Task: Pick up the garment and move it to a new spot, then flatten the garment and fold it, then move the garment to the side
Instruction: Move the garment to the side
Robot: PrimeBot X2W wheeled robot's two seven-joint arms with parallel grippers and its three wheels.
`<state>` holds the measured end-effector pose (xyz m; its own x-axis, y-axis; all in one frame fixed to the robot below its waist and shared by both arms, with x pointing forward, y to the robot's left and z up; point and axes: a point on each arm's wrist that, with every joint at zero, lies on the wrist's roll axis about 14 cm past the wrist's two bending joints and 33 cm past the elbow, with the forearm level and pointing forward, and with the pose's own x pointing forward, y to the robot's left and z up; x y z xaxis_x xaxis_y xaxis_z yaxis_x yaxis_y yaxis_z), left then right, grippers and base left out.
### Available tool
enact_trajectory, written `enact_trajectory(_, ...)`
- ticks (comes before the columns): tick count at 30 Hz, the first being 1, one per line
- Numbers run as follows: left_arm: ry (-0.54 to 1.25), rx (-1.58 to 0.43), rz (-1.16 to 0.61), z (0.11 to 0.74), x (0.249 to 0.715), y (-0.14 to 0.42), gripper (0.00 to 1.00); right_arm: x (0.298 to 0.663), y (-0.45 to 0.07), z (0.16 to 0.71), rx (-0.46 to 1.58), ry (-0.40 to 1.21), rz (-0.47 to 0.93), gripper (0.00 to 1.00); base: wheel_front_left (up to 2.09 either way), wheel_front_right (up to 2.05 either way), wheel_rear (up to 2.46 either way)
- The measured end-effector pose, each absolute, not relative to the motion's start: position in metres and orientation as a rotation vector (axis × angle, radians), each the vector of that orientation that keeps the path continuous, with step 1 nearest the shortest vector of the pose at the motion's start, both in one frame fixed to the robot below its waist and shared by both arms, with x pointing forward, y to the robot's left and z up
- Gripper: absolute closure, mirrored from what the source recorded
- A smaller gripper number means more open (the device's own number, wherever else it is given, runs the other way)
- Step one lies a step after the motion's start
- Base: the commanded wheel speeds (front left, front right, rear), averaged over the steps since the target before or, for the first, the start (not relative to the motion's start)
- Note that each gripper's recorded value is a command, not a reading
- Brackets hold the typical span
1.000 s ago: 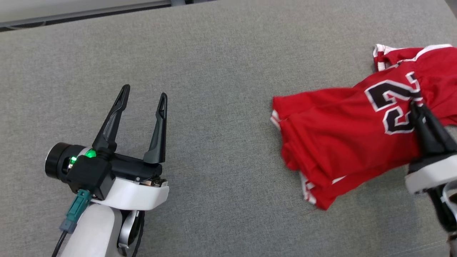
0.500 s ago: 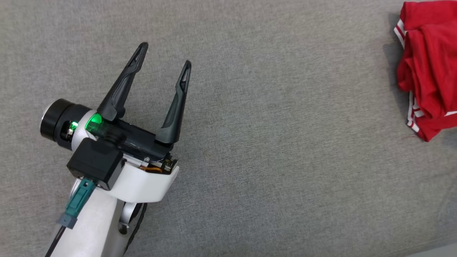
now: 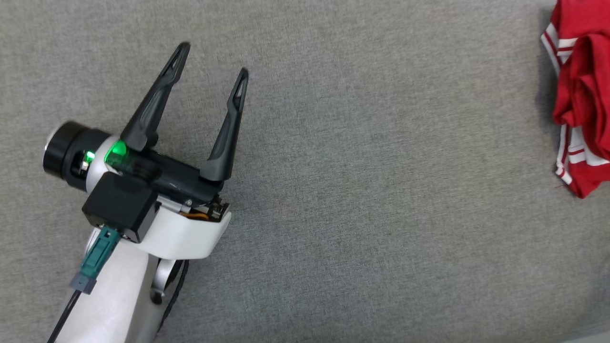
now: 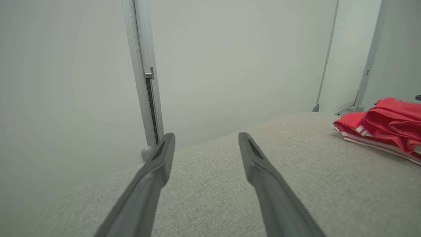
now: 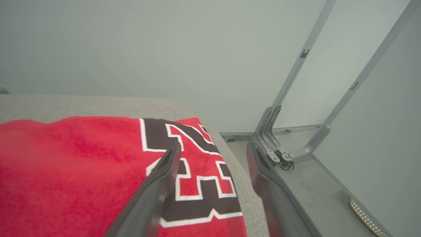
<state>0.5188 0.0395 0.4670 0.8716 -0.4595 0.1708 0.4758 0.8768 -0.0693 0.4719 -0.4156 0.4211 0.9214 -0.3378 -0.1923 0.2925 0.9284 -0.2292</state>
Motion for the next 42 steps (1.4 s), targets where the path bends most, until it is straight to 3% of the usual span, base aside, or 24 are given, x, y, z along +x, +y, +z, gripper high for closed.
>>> enact_trajectory(14,-0.099,-0.132,-0.319,0.494,0.464,0.085,0.00,0.423,-0.259,0.475,-0.003,0.018,-0.063,0.00,0.00,0.00,0.00)
enact_trajectory(32,-0.115,-0.107,-0.095,0.519,0.405,0.160,0.00,0.396,-0.188,0.520,0.055,-0.045,0.108,0.00,0.00,0.00,0.00)
enact_trajectory(42,-0.067,-0.102,-0.025,0.510,0.344,0.185,0.00,0.348,-0.164,0.530,0.074,-0.020,0.165,0.00,0.00,0.00,0.00)
